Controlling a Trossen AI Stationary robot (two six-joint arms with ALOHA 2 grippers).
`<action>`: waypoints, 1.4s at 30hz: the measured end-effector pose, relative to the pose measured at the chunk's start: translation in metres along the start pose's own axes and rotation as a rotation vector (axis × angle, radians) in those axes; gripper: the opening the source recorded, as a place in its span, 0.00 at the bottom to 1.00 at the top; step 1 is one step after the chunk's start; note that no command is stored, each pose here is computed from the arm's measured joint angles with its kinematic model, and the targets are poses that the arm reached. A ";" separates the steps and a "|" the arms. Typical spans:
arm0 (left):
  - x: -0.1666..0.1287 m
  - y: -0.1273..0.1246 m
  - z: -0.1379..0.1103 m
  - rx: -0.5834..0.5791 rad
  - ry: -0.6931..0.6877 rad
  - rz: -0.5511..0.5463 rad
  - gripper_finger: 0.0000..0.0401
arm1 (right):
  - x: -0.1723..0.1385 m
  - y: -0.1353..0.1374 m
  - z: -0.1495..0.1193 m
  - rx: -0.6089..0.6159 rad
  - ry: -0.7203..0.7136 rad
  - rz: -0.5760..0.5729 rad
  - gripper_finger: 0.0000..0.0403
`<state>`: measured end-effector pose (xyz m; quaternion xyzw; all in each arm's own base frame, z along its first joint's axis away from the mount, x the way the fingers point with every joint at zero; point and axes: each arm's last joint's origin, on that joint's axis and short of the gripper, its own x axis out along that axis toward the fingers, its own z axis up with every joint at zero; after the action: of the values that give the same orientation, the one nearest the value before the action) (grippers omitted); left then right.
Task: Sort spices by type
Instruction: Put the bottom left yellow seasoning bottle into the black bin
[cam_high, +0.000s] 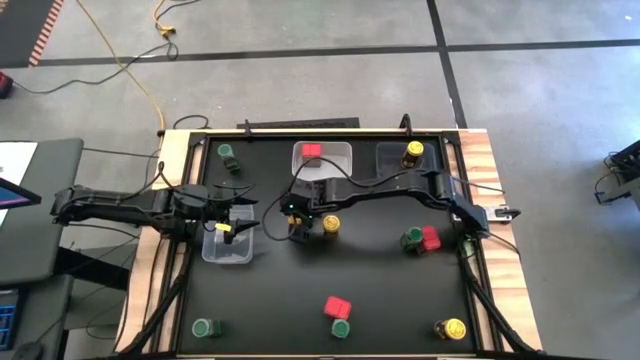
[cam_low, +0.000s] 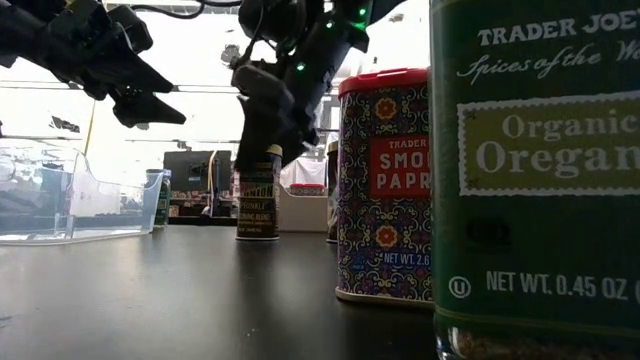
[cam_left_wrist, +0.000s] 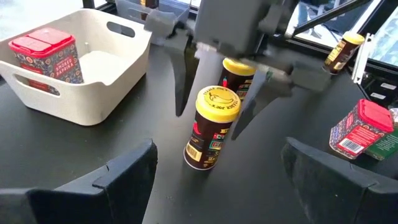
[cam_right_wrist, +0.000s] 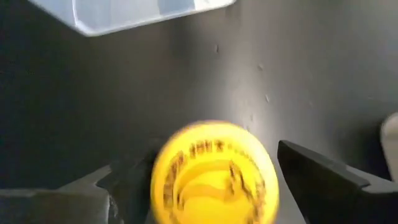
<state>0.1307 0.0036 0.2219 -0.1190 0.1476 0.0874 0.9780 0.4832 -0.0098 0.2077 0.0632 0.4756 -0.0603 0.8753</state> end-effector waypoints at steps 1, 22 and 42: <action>0.000 0.000 0.000 -0.001 0.000 0.000 0.82 | 0.002 0.000 -0.001 0.001 0.008 -0.001 0.86; 0.000 0.000 -0.001 -0.001 0.009 0.002 0.82 | 0.001 0.000 -0.002 0.020 0.045 -0.004 0.58; 0.000 0.000 -0.001 -0.008 0.010 0.003 0.82 | -0.102 -0.028 0.035 0.059 -0.013 -0.074 0.58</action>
<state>0.1304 0.0036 0.2208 -0.1229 0.1523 0.0888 0.9766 0.4520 -0.0382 0.3110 0.0710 0.4699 -0.1073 0.8733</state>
